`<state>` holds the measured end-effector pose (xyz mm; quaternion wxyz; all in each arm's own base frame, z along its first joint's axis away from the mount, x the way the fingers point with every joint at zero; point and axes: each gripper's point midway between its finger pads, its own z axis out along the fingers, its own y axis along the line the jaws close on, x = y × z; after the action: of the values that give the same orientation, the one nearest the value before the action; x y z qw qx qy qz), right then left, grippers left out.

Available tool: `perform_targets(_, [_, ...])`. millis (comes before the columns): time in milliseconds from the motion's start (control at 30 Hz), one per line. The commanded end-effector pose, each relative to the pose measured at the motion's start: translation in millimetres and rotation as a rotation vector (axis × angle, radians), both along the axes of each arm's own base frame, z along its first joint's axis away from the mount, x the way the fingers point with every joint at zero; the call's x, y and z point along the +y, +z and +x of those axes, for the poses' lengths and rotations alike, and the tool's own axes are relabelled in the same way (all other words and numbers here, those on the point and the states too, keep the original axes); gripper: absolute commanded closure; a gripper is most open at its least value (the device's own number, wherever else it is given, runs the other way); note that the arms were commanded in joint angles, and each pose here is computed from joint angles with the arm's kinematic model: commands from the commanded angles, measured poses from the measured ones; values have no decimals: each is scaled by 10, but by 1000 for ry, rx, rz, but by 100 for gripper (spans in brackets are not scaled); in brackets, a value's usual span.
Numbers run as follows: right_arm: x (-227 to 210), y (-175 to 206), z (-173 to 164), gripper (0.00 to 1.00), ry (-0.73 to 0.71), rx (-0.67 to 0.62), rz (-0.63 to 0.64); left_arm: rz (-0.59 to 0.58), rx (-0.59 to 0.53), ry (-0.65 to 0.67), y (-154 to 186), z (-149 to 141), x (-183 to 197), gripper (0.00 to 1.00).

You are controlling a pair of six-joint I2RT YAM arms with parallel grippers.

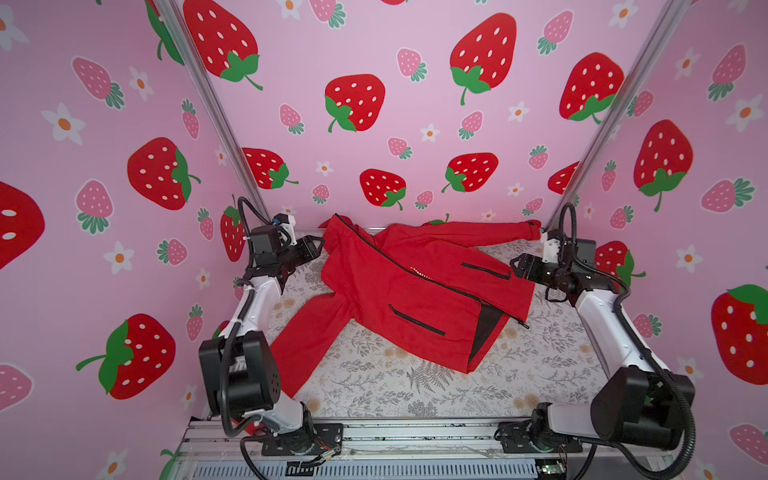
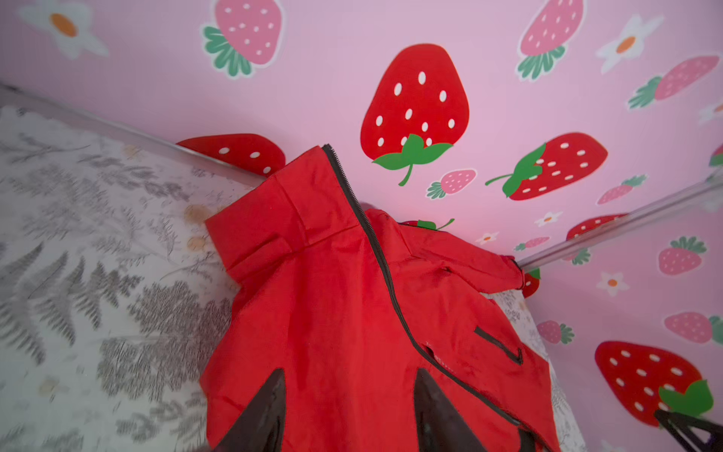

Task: Unzip the jacket
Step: Unzip the zipper on the jacket, then smooth out the jacket at the center of the board.

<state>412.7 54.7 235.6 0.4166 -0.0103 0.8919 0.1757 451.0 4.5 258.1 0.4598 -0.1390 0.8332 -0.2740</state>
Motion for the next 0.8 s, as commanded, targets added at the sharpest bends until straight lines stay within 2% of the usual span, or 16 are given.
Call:
perform_targets(0, [136,8,248,19,155,-42,-123,-188,422,246,-676,-681,76,40])
perform_targets(33, [184,-19,315,20,189,-25,-124,-277,461,250,-780,-841,-44,34])
perform_targets(100, [226,-71,410,21,228,9,-147,-445,536,279,-992,-1112,-220,28])
perform_targets(167, [223,-141,480,21,248,36,-186,-534,585,269,-1161,-1292,-353,26])
perform_targets(200, [217,-155,528,21,250,35,-212,-547,604,269,-1219,-1360,-383,26])
perform_targets(300, [180,-224,645,21,264,20,-277,-487,638,276,-1355,-1448,-370,22])
perform_targets(400, [154,-268,757,21,276,2,-319,-444,654,251,-1476,-1424,-380,21])
perform_targets(567, [139,-328,906,20,309,5,-366,-562,727,250,-1705,-1475,-694,18])
perform_targets(633, [108,-370,937,21,299,32,-380,-617,759,310,-1784,-1565,-779,12])
perform_targets(767, [104,-445,929,21,285,49,-388,-704,710,428,-1768,-1623,-808,10])
